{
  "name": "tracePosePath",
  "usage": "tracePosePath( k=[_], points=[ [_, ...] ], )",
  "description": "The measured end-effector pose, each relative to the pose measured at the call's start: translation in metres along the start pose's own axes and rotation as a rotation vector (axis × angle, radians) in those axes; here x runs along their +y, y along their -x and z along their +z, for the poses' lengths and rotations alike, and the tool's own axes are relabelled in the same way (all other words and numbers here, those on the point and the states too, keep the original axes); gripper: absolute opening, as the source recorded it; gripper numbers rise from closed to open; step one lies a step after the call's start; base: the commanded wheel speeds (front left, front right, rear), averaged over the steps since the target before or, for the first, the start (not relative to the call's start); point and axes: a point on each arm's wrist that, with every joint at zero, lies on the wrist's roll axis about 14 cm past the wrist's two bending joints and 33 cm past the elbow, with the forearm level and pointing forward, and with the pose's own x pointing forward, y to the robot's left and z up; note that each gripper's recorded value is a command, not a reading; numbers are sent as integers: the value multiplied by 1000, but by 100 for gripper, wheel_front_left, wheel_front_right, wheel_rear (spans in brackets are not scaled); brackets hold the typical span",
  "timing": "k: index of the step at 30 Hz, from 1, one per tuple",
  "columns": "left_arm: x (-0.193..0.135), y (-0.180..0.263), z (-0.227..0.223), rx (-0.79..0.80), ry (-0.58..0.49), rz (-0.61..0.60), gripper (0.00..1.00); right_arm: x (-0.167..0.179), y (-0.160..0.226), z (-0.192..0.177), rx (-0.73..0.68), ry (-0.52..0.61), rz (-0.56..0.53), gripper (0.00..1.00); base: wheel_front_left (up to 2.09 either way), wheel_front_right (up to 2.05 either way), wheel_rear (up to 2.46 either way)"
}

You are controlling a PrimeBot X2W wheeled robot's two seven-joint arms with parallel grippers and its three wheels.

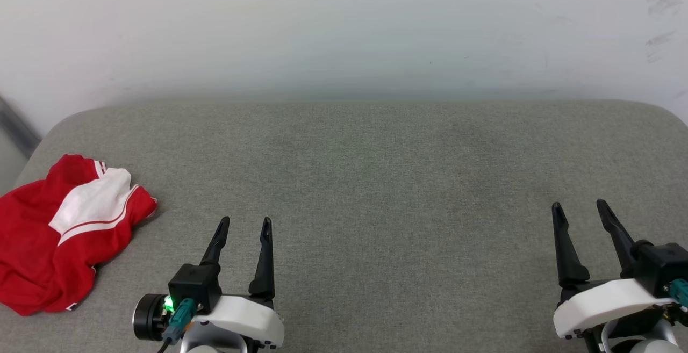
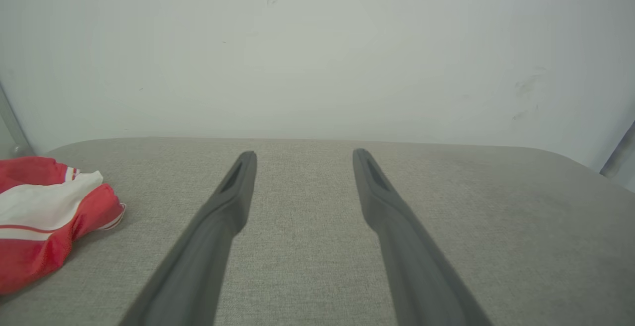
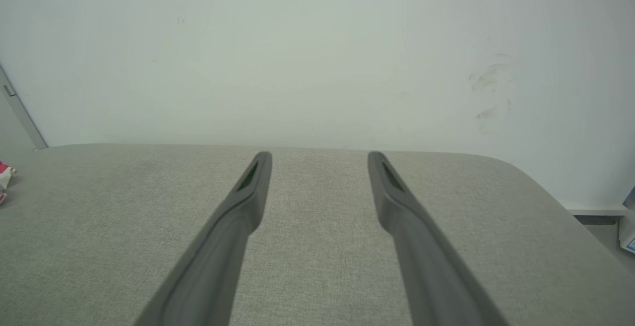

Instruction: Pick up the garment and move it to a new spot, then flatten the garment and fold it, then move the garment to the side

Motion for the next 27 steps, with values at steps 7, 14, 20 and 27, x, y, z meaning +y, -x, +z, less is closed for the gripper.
tracePosePath(
  k=[7,14,20,27],
  points=[
    [1,-1,-1,1,-4,2,100,1,-1,-1,2,5,4,100,0,0,0],
    [6,0,-1,4,0,16,100,2,-1,-3,4,-2,7,100,0,0,0],
    [12,2,-2,7,-2,35,100,5,-2,-5,11,-5,16,100,0,0,0],
    [37,11,3,-2,-12,115,100,31,-14,-2,1,0,91,100,0,0,0]
  ],
)
